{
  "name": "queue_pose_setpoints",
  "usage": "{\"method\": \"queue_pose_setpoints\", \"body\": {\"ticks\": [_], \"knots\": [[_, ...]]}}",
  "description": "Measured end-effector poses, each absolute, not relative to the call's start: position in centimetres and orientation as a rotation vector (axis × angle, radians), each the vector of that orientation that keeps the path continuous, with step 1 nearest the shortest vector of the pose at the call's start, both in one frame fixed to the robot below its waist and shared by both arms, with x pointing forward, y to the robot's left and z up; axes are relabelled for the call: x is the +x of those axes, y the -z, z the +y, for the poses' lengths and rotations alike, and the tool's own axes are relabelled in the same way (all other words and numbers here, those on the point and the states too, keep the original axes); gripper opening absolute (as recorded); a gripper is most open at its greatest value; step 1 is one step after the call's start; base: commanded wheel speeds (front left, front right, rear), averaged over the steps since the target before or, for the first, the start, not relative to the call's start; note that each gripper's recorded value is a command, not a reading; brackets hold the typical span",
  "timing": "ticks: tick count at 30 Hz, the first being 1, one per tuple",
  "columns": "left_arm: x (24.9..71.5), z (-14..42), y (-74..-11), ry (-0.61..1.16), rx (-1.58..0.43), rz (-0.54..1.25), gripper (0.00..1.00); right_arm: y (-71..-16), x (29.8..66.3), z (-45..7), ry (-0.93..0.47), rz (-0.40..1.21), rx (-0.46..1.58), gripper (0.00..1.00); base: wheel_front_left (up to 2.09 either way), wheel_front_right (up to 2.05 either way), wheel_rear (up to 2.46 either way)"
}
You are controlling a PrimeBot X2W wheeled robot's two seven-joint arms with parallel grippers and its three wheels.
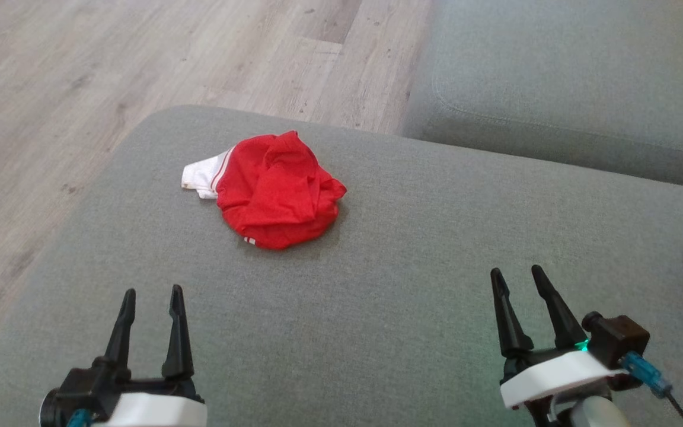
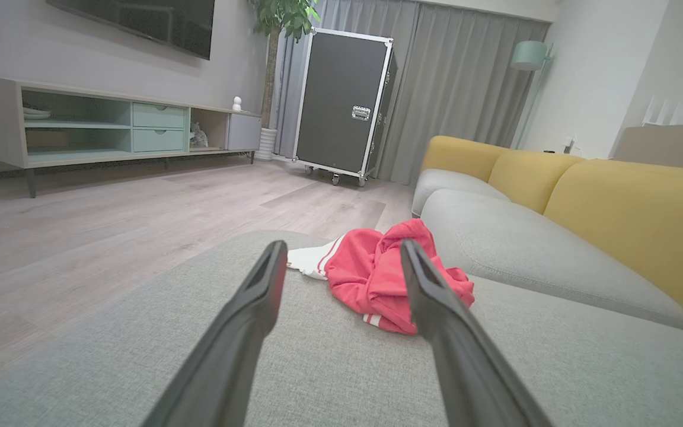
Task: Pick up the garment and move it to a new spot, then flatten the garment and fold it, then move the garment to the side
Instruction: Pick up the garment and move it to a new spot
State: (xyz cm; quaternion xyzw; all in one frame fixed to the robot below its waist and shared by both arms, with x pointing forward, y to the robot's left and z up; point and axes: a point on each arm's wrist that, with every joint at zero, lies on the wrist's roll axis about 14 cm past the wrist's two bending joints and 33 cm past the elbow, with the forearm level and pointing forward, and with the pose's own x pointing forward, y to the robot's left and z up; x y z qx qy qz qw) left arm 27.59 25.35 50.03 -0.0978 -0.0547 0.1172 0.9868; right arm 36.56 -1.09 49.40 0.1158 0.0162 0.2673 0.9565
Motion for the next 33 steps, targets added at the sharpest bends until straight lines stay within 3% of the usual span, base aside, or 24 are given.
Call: {"method": "queue_pose_setpoints", "body": {"ticks": [8,19,25,33], "knots": [[29.9,24.4,-47.9,-0.165,-0.116,-0.007,1.00,-47.9,37.4,-2.3,-0.501,0.070,0.239,1.00,0.00,0.00,0.00],[42.0,18.1,-46.4,0.248,0.157,0.283,1.00,-46.0,41.7,-5.2,-0.392,0.088,0.258,1.00,0.00,0.00,0.00],[44.5,18.5,-42.9,0.312,0.254,0.451,1.00,-44.2,42.4,-7.4,-0.325,0.123,0.258,1.00,0.00,0.00,0.00],[45.7,16.3,-39.8,0.393,0.241,0.526,1.00,-43.3,43.2,-9.3,-0.269,0.133,0.257,1.00,0.00,0.00,0.00]]}}
